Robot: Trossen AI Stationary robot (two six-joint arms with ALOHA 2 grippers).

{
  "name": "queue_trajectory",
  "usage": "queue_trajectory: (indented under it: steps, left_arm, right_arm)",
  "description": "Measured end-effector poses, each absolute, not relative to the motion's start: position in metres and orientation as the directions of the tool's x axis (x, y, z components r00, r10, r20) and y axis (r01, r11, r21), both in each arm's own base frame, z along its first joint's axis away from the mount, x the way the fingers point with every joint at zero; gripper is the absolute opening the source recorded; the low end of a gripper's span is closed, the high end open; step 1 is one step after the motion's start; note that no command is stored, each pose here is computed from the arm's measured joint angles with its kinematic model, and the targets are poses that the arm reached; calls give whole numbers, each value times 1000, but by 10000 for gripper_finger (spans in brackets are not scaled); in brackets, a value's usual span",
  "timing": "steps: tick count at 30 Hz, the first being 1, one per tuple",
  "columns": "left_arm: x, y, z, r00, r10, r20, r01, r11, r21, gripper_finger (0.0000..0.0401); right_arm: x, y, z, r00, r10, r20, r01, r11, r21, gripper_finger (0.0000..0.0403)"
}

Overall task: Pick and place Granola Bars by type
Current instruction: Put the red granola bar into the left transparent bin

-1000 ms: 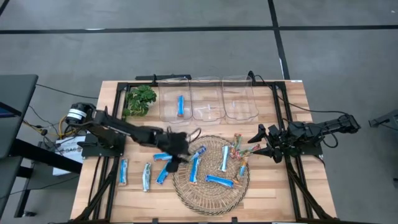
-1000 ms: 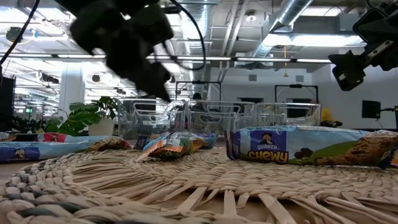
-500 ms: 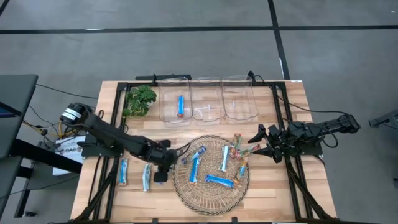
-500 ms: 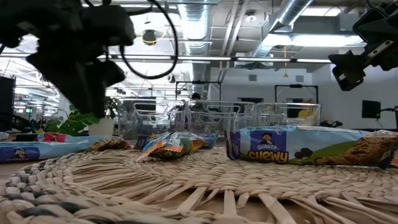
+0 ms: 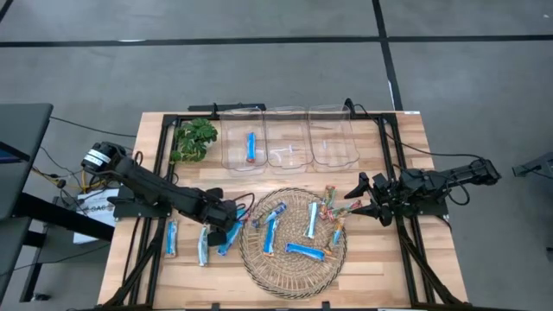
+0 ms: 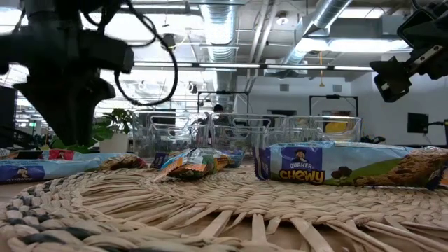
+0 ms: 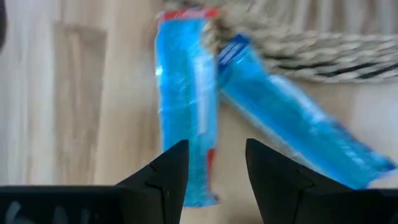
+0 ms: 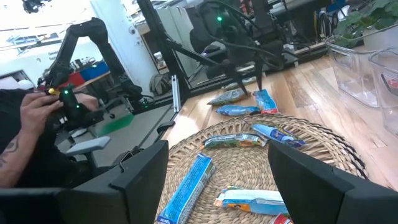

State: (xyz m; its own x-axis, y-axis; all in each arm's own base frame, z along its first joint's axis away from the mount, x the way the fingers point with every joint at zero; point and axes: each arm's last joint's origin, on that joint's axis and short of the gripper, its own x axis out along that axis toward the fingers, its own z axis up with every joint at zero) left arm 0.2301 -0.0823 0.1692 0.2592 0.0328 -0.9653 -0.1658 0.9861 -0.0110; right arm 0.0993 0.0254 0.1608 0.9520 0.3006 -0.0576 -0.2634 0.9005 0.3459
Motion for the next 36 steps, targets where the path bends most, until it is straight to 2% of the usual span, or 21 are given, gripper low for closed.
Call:
queue_trajectory:
  steps: [7, 14, 19, 30, 36]
  left_arm:
    - [225, -72, 155, 241, 46, -969, -223, 975, -10, 153]
    - [221, -72, 139, 254, -6, -967, -219, 974, -63, 153]
    - [220, -71, 137, 261, 6, -965, -221, 974, -54, 150]
    - [222, -70, 138, 289, 51, -956, -226, 974, -16, 57]
    - [229, -71, 140, 371, 67, -926, -222, 975, -19, 52]
  right_arm:
    - [99, 25, 161, 952, 301, -57, -264, 900, 346, 271]
    - [99, 25, 161, 952, 300, -58, -263, 901, 346, 271]
    - [99, 25, 161, 952, 301, -58, -264, 900, 346, 271]
    - [99, 25, 161, 952, 301, -58, -263, 900, 346, 271]
    - [99, 25, 161, 952, 301, -57, -264, 900, 346, 271]
